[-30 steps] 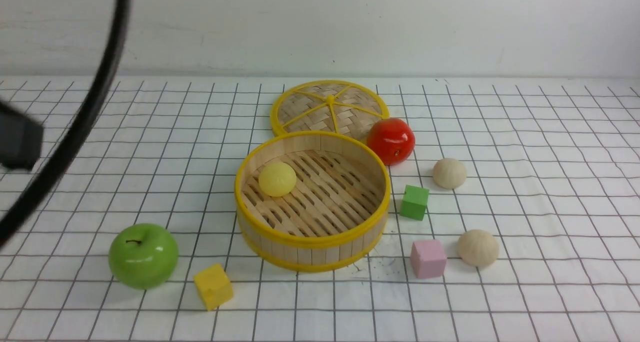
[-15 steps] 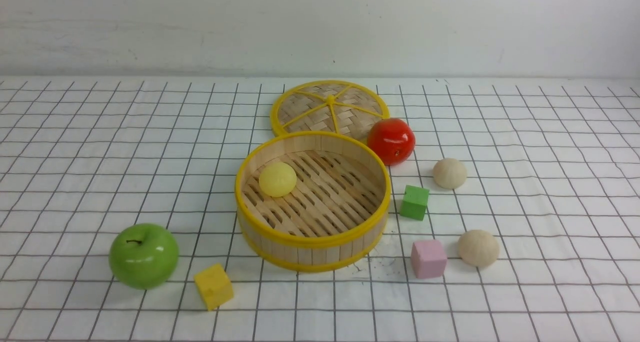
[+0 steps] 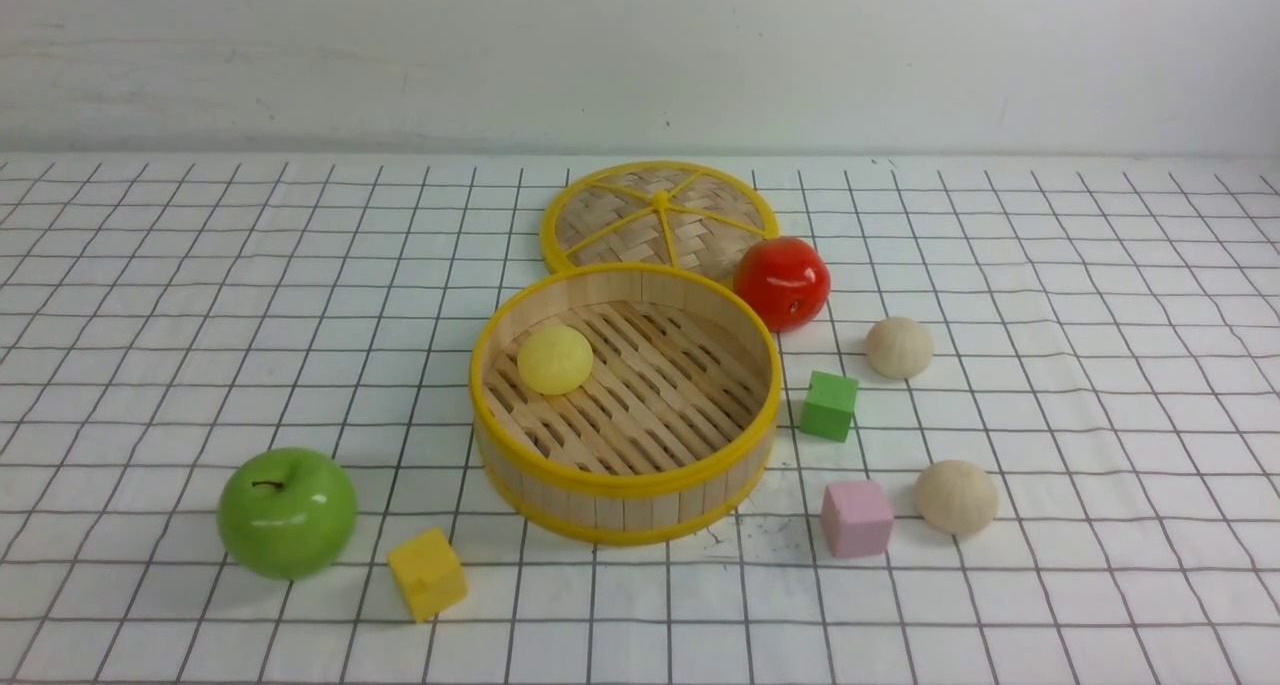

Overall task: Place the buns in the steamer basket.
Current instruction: Use the right arm to grab a steamed stuffed bun

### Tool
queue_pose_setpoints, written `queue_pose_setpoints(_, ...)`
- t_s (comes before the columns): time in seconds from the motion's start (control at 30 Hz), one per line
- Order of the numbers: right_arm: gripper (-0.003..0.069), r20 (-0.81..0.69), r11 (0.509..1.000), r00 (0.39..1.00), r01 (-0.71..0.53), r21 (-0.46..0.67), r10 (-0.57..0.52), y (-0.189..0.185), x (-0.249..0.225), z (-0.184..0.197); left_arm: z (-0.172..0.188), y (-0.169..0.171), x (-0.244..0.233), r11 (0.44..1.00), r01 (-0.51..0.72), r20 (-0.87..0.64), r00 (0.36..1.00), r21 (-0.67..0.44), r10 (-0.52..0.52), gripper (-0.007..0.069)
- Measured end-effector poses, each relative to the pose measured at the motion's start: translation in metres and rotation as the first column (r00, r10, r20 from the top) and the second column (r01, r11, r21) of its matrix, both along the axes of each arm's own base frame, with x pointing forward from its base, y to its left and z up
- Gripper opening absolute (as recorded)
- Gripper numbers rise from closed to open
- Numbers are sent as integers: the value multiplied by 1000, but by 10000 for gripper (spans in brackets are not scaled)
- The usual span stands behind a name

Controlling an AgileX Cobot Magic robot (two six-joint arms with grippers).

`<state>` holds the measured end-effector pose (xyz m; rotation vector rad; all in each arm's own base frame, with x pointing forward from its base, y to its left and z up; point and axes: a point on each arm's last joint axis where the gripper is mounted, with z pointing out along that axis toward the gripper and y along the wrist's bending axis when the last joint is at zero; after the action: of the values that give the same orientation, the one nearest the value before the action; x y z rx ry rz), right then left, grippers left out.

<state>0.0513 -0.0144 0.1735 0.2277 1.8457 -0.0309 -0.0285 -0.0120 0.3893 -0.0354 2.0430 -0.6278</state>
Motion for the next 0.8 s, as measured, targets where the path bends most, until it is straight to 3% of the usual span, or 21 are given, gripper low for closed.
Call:
queue_pose_setpoints(0.23,239,0,1000,1000,0,0,0,0,0,0,-1,7,4,996,-66,21,998,58,65,-13)
queue_pose_setpoints(0.43,239,0,1000,1000,0,0,0,0,0,0,-13,14,30,970,-212,158,968,115,193,-9)
queue_pose_setpoints(0.57,239,1,1000,1000,0,0,0,0,0,0,-41,16,45,934,-335,293,912,125,287,-4)
queue_pose_setpoints(0.8,239,1,1000,1000,0,0,0,0,0,0,-107,13,66,931,-346,421,867,120,268,0)
